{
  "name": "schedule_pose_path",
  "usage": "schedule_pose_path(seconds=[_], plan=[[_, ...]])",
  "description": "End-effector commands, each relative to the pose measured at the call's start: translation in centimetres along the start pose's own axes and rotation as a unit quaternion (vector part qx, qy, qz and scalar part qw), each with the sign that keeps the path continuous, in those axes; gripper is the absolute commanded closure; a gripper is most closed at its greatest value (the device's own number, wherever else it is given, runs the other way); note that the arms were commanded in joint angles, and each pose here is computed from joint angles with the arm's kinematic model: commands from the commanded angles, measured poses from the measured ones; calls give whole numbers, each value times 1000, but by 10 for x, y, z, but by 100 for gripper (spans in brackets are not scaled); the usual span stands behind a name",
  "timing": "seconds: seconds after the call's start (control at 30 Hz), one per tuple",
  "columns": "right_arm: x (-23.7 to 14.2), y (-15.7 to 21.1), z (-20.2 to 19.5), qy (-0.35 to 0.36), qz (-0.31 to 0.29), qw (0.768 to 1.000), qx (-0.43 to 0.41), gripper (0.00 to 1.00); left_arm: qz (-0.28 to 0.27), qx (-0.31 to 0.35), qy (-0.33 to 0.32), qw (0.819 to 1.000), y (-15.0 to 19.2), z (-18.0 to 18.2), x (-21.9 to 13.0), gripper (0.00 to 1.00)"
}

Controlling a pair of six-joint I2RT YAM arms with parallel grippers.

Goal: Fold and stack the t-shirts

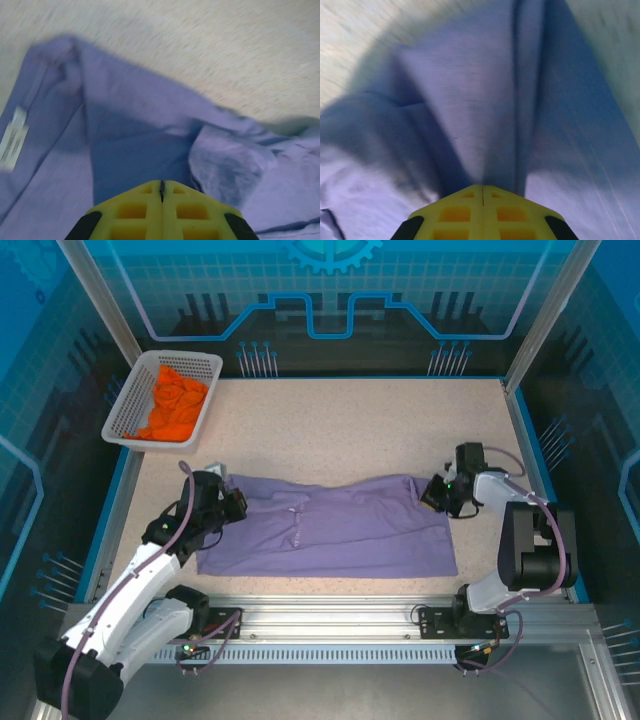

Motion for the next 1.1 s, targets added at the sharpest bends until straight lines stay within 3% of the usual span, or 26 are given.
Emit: schedule_pose_path(seconds=[0.0, 0.17, 0.27, 0.53, 0.73, 1.07], plan=[[-3, 18, -11, 6, 0, 999, 36, 97, 47, -91, -85, 991, 39, 45, 0, 100], [-9, 30, -41, 43, -15, 994, 94, 94, 35, -124, -140, 982, 48, 71, -6, 100], [-14, 34, -58, 66, -28, 989, 128, 83, 35, -141, -146, 978, 52, 78, -1, 100], [-26, 33, -82, 64, -41, 979, 190, 79, 36, -143, -154, 977, 57, 90, 9, 100], [-37, 8, -45, -26, -58, 986, 155, 60, 34, -129, -146, 980, 58, 93, 15, 100], [-53, -13, 10, -21, -87, 995, 55, 47, 35, -131, -146, 980, 56, 92, 16, 100]])
Point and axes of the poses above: each hand's point on the last joint's axis, 136 mm out from that joint toward the fingers, its own x axis out along the fingers, its own z axis along the line the jaws close on, y = z × x, the point moved 1 cm from there along -x, back along the fingers, and after that the axes turned 2 degrees about -x, right-handed, at the moved point
